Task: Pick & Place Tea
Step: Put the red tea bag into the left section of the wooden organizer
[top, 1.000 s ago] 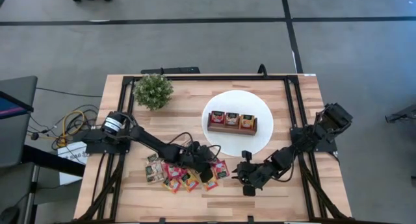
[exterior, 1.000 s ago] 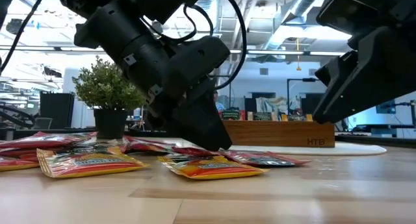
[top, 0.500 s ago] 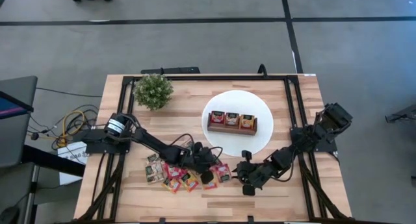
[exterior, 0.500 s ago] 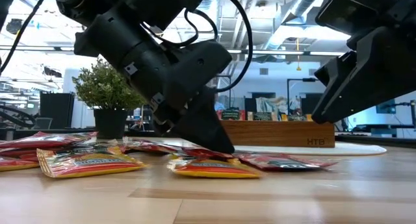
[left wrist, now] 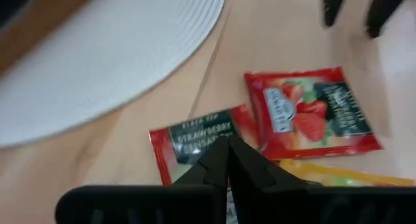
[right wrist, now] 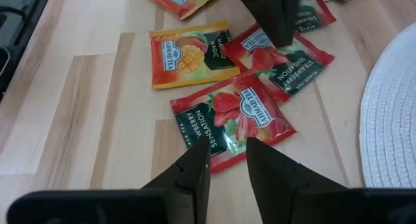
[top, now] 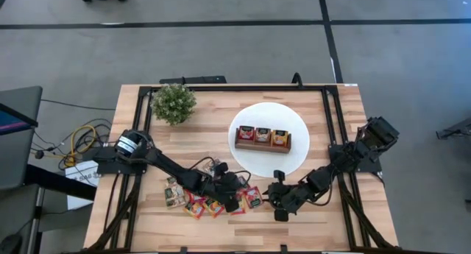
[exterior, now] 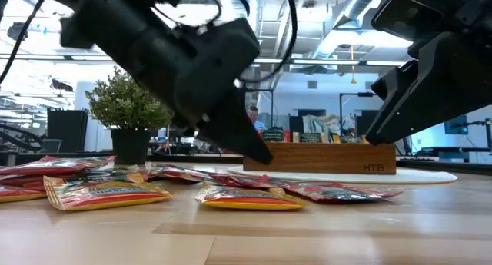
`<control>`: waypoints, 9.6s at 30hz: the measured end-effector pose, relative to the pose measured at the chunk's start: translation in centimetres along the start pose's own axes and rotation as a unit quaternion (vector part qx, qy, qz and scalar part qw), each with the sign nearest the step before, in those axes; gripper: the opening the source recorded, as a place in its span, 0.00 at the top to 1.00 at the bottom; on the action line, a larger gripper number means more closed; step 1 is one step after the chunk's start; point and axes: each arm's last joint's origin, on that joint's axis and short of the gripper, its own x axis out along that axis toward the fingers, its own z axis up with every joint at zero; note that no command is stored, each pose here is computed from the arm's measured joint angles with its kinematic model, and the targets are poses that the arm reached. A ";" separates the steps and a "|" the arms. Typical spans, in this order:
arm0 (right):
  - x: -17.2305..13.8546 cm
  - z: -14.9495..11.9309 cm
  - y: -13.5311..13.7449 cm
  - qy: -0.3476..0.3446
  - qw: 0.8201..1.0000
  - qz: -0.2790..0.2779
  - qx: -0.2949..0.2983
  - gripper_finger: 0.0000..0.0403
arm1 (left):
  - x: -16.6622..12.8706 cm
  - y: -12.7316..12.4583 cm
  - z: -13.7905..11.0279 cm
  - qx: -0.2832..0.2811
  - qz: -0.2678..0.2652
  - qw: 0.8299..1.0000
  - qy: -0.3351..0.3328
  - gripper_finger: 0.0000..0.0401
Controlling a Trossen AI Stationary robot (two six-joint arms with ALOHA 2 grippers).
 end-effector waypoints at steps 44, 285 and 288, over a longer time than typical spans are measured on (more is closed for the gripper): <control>4.8 4.1 -8.1 0.023 0.969 0.122 0.213 0.97 | -3.1 -0.7 -0.4 0.057 0.007 0.996 0.062 1.00; 6.4 7.5 -9.6 0.051 0.983 0.017 0.177 0.99 | -4.4 -0.5 -2.0 0.107 0.112 0.986 0.068 1.00; 3.0 9.6 -10.0 0.089 0.988 -0.051 0.115 0.99 | -6.1 -0.8 -1.1 0.096 0.109 0.988 0.052 1.00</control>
